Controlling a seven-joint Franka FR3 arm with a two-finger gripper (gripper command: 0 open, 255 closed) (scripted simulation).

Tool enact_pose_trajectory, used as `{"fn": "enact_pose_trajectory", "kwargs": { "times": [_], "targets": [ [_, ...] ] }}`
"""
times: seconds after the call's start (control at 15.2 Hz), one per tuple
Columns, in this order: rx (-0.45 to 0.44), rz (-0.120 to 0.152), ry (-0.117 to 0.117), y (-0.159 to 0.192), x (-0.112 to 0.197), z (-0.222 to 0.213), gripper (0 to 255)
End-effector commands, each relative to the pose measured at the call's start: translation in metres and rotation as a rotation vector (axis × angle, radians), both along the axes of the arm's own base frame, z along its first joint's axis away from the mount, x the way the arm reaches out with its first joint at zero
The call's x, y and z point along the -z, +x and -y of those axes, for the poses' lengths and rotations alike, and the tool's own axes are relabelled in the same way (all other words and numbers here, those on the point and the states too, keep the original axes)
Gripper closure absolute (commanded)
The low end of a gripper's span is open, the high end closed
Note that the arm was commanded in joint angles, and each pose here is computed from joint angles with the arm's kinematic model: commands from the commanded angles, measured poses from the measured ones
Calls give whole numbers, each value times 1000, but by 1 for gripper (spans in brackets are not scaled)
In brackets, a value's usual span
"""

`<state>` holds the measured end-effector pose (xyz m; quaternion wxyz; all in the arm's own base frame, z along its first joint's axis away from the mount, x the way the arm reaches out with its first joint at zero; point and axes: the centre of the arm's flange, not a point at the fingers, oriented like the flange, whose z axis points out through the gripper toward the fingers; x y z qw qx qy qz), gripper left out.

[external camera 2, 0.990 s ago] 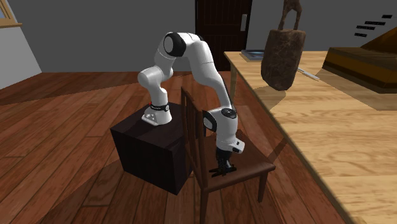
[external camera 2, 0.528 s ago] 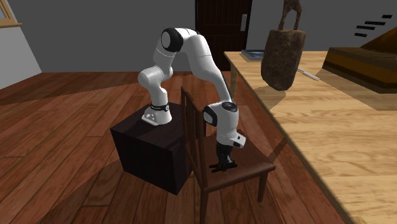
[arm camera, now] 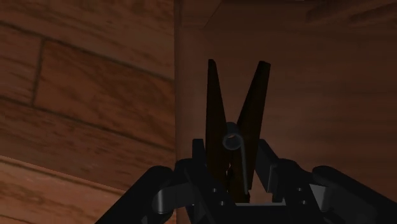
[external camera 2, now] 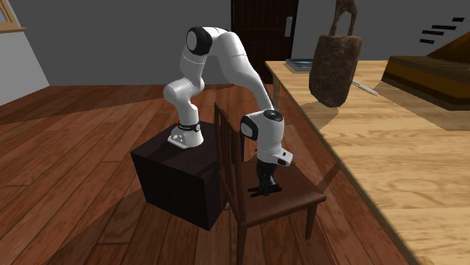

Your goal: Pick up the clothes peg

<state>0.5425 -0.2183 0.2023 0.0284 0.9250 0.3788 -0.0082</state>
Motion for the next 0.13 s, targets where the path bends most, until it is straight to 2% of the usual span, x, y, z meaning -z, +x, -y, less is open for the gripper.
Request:
{"fn": "enact_pose_trajectory", "kwargs": {
  "times": [0.0, 0.07],
  "targets": [
    [0, 0, 0, 0, -6, 0, 255],
    [0, 0, 0, 0, -6, 0, 255]
  ]
}}
